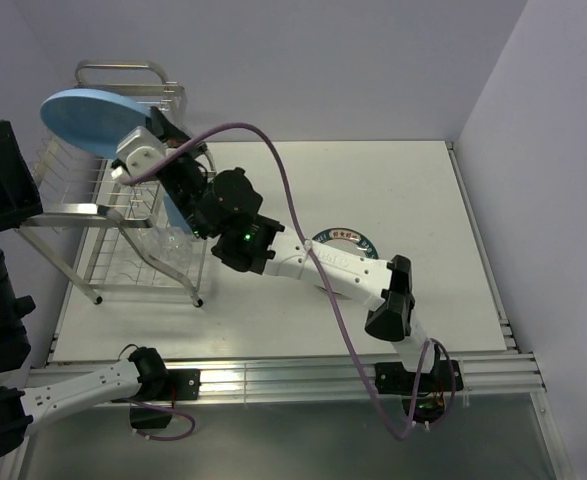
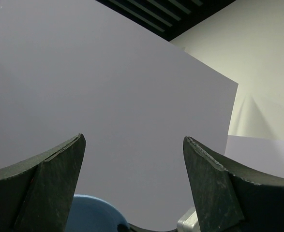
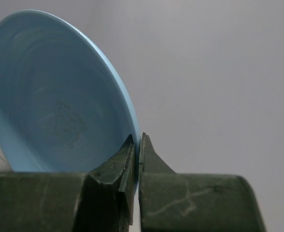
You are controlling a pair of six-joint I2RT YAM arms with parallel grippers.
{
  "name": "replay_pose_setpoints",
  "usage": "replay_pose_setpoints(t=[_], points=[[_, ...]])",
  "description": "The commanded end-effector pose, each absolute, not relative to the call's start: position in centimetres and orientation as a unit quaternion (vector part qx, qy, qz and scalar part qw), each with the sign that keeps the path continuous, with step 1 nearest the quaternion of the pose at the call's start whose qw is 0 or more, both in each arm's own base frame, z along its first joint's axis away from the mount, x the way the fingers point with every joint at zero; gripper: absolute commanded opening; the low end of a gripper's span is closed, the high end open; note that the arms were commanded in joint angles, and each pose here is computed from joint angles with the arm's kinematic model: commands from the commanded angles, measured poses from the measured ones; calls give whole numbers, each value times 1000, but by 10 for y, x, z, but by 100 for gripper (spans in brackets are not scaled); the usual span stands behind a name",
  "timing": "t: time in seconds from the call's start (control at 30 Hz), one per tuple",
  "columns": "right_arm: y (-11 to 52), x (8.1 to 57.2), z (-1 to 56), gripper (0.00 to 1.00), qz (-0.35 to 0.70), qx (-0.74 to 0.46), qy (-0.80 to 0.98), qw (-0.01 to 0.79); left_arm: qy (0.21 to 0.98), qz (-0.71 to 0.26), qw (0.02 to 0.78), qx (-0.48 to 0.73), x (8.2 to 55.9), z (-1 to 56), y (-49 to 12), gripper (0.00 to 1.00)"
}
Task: Load the mixed dishes into the dish rack
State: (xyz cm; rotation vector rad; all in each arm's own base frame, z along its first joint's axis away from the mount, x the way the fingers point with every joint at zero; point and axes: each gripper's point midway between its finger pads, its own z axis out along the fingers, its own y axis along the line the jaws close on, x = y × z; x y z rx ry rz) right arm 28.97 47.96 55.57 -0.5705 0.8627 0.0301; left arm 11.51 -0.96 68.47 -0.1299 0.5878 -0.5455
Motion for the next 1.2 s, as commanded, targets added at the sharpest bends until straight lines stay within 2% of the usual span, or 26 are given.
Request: replay_pose_setpoints(t=[0.0, 0.53, 1.17], points=[[493, 271, 583, 0, 25, -284, 358, 889, 258, -286, 921, -64, 100, 697, 1, 88], [539, 273, 542, 0, 39, -348, 356, 866, 246, -307, 916, -76, 89, 705, 15, 87], [566, 289, 510, 0, 54, -369, 370, 851, 250, -310, 913, -87, 88, 705, 22, 86]])
